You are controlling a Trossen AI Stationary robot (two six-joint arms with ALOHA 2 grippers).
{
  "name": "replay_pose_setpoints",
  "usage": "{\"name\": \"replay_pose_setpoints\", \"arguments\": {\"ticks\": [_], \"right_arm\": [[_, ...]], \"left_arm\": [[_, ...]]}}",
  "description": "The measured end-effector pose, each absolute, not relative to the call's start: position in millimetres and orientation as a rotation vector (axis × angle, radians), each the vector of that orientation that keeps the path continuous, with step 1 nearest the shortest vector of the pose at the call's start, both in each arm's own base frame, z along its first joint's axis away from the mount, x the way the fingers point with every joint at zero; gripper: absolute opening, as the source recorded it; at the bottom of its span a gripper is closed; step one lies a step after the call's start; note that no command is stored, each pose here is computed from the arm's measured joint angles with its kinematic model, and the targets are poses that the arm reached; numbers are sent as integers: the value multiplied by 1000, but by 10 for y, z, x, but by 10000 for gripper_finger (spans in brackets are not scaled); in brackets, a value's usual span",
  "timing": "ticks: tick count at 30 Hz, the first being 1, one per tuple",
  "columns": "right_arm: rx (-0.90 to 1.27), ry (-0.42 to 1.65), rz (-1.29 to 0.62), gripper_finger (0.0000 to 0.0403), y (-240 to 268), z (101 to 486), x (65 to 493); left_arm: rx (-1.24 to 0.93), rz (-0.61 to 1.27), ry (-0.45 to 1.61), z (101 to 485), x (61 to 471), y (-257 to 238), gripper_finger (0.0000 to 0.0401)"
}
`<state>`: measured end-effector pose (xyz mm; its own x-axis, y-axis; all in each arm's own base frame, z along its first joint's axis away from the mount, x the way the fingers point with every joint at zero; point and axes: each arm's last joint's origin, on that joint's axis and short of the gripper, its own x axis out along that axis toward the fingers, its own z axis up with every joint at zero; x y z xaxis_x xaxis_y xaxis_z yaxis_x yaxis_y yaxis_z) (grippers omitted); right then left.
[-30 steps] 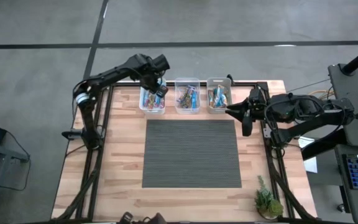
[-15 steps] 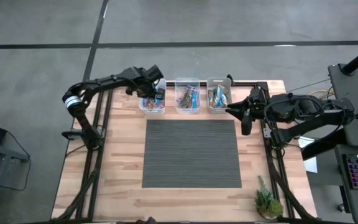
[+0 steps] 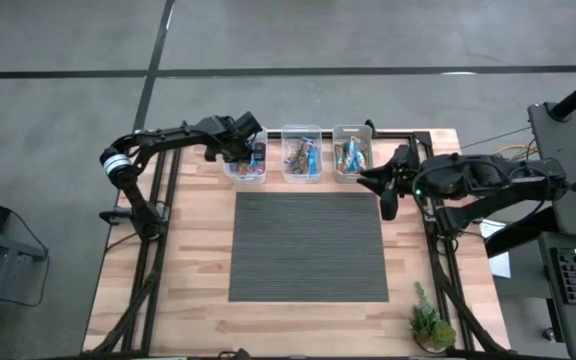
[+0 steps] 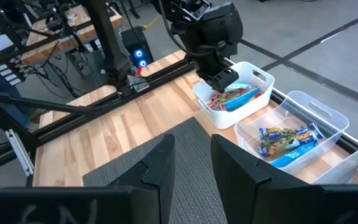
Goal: Pick and place Granola Bars by type
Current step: Put the red granola bar into the white bin, then return to Home Position
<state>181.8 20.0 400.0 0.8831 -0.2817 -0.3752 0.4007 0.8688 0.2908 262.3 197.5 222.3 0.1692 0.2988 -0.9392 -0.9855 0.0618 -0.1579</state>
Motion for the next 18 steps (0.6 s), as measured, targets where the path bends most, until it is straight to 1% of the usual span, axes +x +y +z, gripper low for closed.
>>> {"name": "replay_pose_setpoints", "arguments": {"ticks": [6,8,10,16,18], "right_arm": [[371,335,-365,95,203,3991,1832],[371,334,-365,96,203,3991,1832],[373,334,-365,95,203,3991,1832],[375,333,-364,95,203,3992,1831],[375,333,-364,95,203,3992,1831]], "left_arm": [[-1015,1179,890,2205,2621,1975,70],[-1011,1175,887,2207,2621,1983,76],[-1007,1162,894,2207,2623,1982,90],[-1015,1157,895,2206,2623,1981,153],[-1019,1152,897,2205,2624,1980,167]]}}
